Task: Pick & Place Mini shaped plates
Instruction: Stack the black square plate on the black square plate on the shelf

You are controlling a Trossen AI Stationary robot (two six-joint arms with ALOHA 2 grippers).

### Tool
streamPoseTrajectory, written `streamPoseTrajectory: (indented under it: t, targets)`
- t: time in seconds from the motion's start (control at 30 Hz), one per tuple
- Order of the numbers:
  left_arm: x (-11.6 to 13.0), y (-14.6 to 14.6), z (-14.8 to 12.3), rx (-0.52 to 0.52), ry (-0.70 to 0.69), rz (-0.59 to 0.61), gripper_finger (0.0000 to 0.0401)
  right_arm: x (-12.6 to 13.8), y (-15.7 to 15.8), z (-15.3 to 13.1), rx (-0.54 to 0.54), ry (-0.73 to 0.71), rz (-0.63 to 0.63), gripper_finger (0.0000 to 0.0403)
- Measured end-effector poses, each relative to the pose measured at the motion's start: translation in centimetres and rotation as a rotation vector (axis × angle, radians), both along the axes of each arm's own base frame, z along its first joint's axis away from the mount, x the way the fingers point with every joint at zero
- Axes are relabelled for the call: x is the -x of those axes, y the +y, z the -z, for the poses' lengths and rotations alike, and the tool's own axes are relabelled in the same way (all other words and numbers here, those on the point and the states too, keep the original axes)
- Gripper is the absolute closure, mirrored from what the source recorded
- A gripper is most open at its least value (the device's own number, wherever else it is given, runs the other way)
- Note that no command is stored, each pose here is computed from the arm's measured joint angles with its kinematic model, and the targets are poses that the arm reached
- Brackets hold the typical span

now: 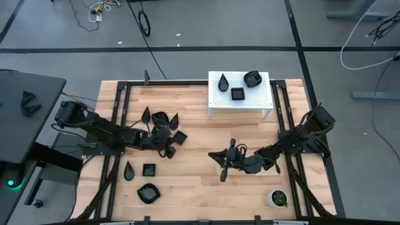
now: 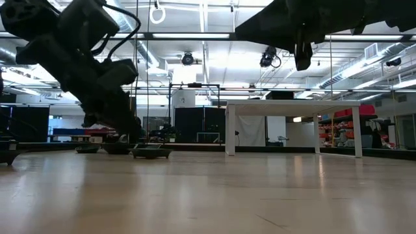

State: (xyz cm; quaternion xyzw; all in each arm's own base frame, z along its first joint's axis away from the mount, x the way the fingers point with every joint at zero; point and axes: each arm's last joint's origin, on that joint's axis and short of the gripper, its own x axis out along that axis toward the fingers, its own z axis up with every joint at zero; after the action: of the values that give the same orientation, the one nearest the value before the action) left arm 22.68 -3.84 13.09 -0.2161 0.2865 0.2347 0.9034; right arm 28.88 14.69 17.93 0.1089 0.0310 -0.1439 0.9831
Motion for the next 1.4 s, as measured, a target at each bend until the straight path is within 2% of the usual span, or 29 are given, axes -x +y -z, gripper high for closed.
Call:
streamPoseTrajectory:
  t: [0.1,0.27,0.4,0.47,0.63,0.83,0.93,1.1,1.17,1.27,1.4]
  targets:
    - [0.0,-0.2,-0.5,-0.004,0.025,-0.006,0.0394,0.0,0.0,0.0,0.0,0.0,0.0,0.0388]
    - [1.2,1.3,-0.4,-0.017,0.158,-0.208,0.0395,0.0,0.0,0.0,0.001,0.001,0.0,0.0388]
    - [1.4,2.3,0.8,-0.016,0.23,-0.231,0.0398,-0.1,-0.1,0.0,0.002,0.003,0.005,0.0388]
    - [1.2,2.5,1.5,-0.03,0.231,-0.207,0.0397,-0.1,-0.2,0.0,0.002,0.003,0.008,0.0388]
    - [-0.8,2.0,2.5,-0.019,0.128,-0.097,0.0398,-0.2,-0.4,0.0,0.001,0.002,0.012,0.0388]
    - [-3.9,1.1,3.5,0.071,-0.054,0.077,0.0398,-0.2,-0.4,0.0,0.001,0.001,0.012,0.0388]
    - [-5.8,0.5,3.2,0.047,-0.147,0.157,0.0397,-0.2,-0.4,0.0,0.001,0.002,0.012,0.0388]
    - [-7.2,0.0,2.6,0.006,-0.12,0.232,0.0397,-0.1,-0.4,0.3,0.004,0.027,0.013,0.0388]
    - [-7.0,-0.1,2.3,0.015,-0.098,0.232,0.0397,-0.2,-0.8,0.7,-0.035,0.049,0.03,0.0388]
    - [-6.5,-0.4,1.4,0.042,-0.08,0.227,0.0397,-1.2,-2.1,1.2,-0.148,0.104,0.045,0.0384]
    - [-5.2,-1.3,0.1,0.094,-0.019,0.255,0.0397,-3.6,-4.2,1.3,-0.305,0.342,0.056,0.0373]
